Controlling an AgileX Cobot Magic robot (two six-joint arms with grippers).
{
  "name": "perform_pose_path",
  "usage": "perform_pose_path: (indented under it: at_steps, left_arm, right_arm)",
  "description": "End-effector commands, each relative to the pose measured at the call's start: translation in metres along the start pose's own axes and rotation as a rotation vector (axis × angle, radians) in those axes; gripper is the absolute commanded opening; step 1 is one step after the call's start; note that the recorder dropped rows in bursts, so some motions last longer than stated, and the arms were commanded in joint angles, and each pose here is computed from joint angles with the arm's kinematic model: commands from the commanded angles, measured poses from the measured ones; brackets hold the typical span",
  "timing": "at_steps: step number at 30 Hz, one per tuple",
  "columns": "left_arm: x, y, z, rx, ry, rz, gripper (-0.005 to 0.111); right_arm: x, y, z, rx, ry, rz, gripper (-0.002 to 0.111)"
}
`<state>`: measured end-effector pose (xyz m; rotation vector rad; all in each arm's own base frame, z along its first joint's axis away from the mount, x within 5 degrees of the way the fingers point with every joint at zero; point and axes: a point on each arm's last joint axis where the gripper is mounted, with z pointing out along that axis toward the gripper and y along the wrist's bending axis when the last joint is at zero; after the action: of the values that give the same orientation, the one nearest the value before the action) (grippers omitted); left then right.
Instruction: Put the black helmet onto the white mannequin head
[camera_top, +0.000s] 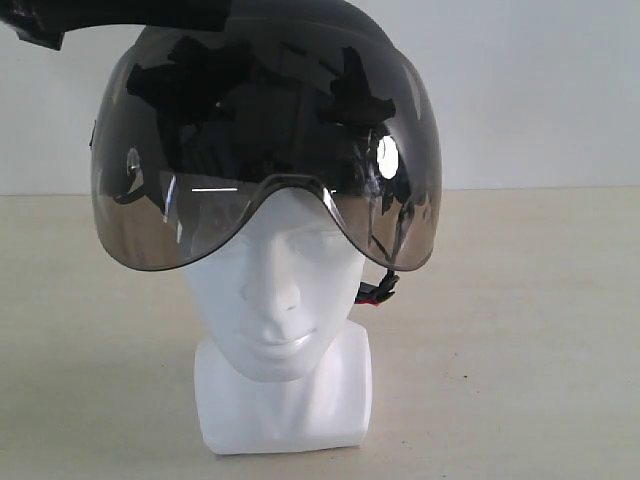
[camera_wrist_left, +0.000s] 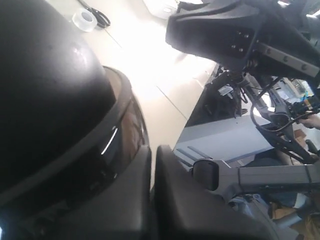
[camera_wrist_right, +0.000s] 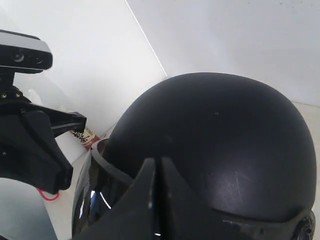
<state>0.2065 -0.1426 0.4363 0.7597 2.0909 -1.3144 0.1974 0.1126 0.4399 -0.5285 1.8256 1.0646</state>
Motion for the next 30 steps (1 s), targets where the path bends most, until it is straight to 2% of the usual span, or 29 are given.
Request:
perform_pose_path:
  at_steps: [1,4,10,16,22,30]
  left_arm:
    - [0.005,-0.016,-0.011,-0.009,-0.019,0.056,0.004]
    - [0.009,-0.024,-0.020,-0.051,-0.023,0.099,0.004]
    - [0.011,-0.018,-0.032,-0.274,-0.070,0.105,0.004]
    - [0.006,-0.012,-0.032,-0.316,-0.105,0.103,0.004]
    - [0.003,-0.003,-0.035,-0.376,-0.118,0.096,0.004]
    - [0.001,0.012,-0.023,-0.333,-0.064,0.055,0.004]
  right_arm:
    - [-0.001,0.001,0.001,-0.027,0.007,-0.024,0.000]
    - [-0.001,0.002,0.001,-0.034,0.001,-0.034,0.000]
    - [-0.001,-0.004,0.009,-0.036,-0.001,-0.038,0.000]
    - [0.006,-0.008,0.033,-0.059,0.038,-0.037,0.000]
    - [0.004,-0.011,0.035,-0.023,0.015,-0.047,0.000]
    - [0.005,-0.012,0.035,-0.014,0.027,-0.075,0.000]
